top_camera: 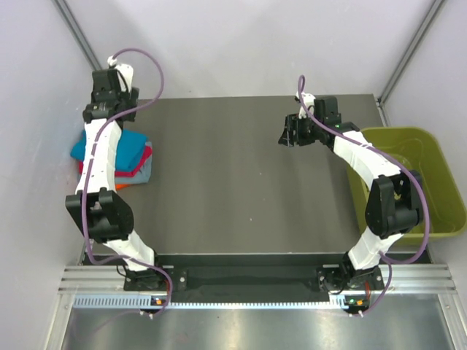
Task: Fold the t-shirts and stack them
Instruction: Neatly place the folded tshirt to the corner
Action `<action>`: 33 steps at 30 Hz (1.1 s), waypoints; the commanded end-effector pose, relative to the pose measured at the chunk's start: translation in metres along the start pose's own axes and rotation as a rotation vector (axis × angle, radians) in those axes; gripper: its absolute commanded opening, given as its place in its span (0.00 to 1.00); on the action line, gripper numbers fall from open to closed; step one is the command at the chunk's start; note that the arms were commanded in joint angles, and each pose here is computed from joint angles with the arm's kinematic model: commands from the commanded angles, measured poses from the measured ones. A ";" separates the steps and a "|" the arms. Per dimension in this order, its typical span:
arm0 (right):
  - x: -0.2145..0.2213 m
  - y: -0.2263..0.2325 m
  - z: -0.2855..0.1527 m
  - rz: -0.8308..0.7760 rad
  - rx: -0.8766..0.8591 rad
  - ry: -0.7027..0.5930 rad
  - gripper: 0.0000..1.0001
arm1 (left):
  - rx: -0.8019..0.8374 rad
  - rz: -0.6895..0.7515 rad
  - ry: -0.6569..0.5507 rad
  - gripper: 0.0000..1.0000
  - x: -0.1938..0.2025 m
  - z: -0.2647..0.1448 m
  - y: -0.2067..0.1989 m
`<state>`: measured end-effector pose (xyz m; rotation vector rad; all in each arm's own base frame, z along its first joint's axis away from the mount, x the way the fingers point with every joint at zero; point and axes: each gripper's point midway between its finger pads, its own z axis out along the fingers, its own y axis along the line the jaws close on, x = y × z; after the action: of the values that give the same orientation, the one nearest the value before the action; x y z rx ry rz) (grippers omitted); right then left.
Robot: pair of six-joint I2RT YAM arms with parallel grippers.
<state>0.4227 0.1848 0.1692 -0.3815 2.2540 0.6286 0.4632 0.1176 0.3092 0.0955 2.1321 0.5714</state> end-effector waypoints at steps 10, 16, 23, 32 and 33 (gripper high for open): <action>-0.021 0.005 -0.007 -0.082 0.014 -0.060 0.62 | -0.049 -0.102 0.143 0.61 0.078 0.073 -0.001; -0.022 0.006 -0.002 -0.083 0.008 -0.056 0.62 | -0.078 -0.232 0.263 0.43 0.118 0.098 0.020; -0.014 0.002 0.000 -0.080 0.018 -0.039 0.62 | -0.082 -0.233 0.288 0.42 0.139 0.070 0.028; -0.066 -0.011 -0.015 -0.158 0.167 -0.155 0.88 | 0.318 -0.416 -0.081 0.84 0.003 -0.005 -0.003; -0.083 -0.023 -0.026 -0.161 0.265 -0.199 0.95 | 0.372 -0.443 -0.207 0.89 -0.032 -0.021 -0.005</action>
<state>0.4360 0.1727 0.1660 -0.3888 2.2634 0.4739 0.4518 0.1599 0.1993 -0.2309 2.3329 0.2079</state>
